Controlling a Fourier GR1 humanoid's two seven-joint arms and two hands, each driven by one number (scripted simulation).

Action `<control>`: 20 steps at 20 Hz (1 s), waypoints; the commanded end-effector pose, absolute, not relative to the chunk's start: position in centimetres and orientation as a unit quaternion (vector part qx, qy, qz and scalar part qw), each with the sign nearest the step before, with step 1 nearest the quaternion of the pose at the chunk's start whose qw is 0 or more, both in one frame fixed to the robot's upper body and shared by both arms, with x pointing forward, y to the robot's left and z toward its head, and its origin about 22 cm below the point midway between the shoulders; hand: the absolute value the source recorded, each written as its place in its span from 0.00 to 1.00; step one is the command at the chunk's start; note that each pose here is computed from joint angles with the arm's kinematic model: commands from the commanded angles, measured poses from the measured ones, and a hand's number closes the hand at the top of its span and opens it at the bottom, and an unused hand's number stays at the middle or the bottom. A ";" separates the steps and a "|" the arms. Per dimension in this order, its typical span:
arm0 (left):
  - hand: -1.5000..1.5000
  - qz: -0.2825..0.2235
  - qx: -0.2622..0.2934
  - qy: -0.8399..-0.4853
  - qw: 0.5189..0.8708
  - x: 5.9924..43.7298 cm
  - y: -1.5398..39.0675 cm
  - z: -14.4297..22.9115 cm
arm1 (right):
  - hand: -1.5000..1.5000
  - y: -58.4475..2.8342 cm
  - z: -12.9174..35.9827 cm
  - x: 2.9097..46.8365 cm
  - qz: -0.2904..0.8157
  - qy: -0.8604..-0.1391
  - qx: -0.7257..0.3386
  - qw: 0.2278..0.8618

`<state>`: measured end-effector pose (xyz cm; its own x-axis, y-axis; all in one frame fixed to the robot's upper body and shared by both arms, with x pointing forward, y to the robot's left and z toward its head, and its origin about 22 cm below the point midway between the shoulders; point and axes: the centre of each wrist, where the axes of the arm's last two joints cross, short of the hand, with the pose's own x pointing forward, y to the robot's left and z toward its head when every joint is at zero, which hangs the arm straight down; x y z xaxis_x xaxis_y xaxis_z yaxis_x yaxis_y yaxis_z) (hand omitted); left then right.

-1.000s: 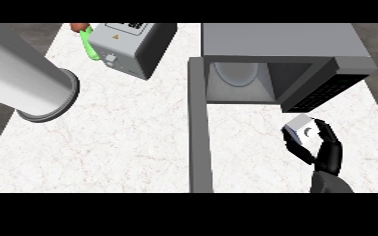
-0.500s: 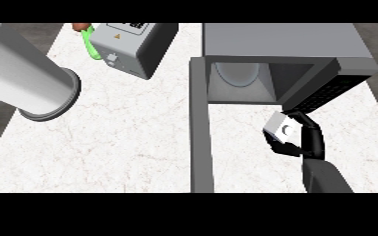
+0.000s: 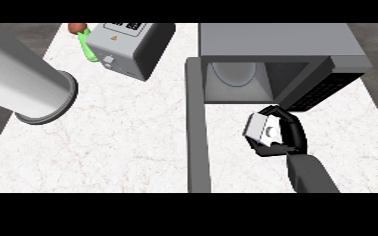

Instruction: Pick up the milk, place it into the microwave and close the microwave

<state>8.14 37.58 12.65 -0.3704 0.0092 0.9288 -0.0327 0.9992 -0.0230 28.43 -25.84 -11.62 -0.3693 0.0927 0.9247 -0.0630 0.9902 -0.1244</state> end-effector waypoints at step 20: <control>0.00 0.022 0.009 -0.823 0.568 7.8 39.3 12.0 | 1.00 -18.0 1.2 37.9 0.153 -0.820 -0.135 0.535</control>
<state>8.30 38.68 12.27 -0.3549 0.0127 0.9348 -0.0367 0.9989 -0.0275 35.21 -18.79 -0.05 -0.4436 0.2852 0.8496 0.0422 0.9536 -0.2981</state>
